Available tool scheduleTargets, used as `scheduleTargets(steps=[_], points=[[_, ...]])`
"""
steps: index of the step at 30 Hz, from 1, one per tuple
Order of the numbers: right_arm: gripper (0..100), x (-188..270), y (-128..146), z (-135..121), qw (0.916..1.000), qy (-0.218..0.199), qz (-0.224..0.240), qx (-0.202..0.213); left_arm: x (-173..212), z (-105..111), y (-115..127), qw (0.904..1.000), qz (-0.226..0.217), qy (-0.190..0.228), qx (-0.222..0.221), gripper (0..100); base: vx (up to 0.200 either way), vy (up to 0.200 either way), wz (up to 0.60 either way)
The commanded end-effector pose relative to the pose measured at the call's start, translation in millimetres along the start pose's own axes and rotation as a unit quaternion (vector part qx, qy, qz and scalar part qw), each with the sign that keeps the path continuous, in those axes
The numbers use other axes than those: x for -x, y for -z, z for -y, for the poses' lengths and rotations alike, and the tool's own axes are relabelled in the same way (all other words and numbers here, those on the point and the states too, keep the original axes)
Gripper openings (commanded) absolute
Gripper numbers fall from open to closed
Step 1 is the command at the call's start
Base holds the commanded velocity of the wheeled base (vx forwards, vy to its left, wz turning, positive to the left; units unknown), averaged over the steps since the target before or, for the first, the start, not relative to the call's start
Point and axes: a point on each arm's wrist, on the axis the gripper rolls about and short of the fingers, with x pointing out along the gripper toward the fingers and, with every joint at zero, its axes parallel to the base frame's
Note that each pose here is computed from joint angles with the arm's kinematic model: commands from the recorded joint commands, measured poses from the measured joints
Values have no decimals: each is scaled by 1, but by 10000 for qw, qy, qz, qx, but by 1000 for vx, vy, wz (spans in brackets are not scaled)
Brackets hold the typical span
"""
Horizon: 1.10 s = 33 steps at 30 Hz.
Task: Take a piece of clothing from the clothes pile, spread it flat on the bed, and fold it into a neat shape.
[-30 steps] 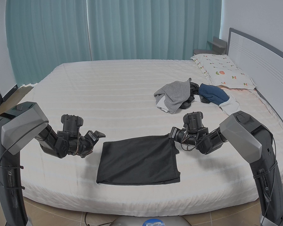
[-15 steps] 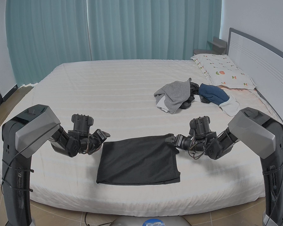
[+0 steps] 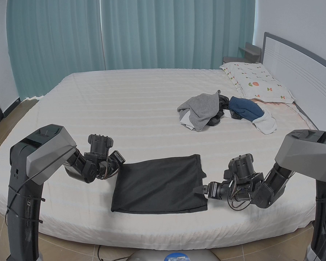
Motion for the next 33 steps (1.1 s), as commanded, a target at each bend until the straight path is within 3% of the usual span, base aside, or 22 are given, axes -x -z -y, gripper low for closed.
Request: scheduleTargets(steps=[1,3,4,25,30,31,33], points=[[100,5,6,-6,9999,-48,-77,73,-1,-1,-2,9999,42,-4,103,0,0,0,0],[100,5,7,-6,9999,-48,-87,76,-1,-1,-2,9999,42,-4,126,0,0,0,0],[0,5,7,-6,9999,-48,-97,72,0,0,-2,9999,53,-3,141,0,0,0,0],[0,27,19,-4,9996,54,-238,135,3,2,-4,9998,29,55,172,0,0,0,0],[0,26,22,-3,9994,83,-302,140,7,6,-7,9993,68,121,350,0,0,0,0],[100,26,25,-3,9992,93,-352,192,9,7,-9,9989,82,158,440,0,0,0,0],[100,27,27,-2,9988,110,-395,265,10,8,-11,9986,99,173,483,0,0,0,0]])
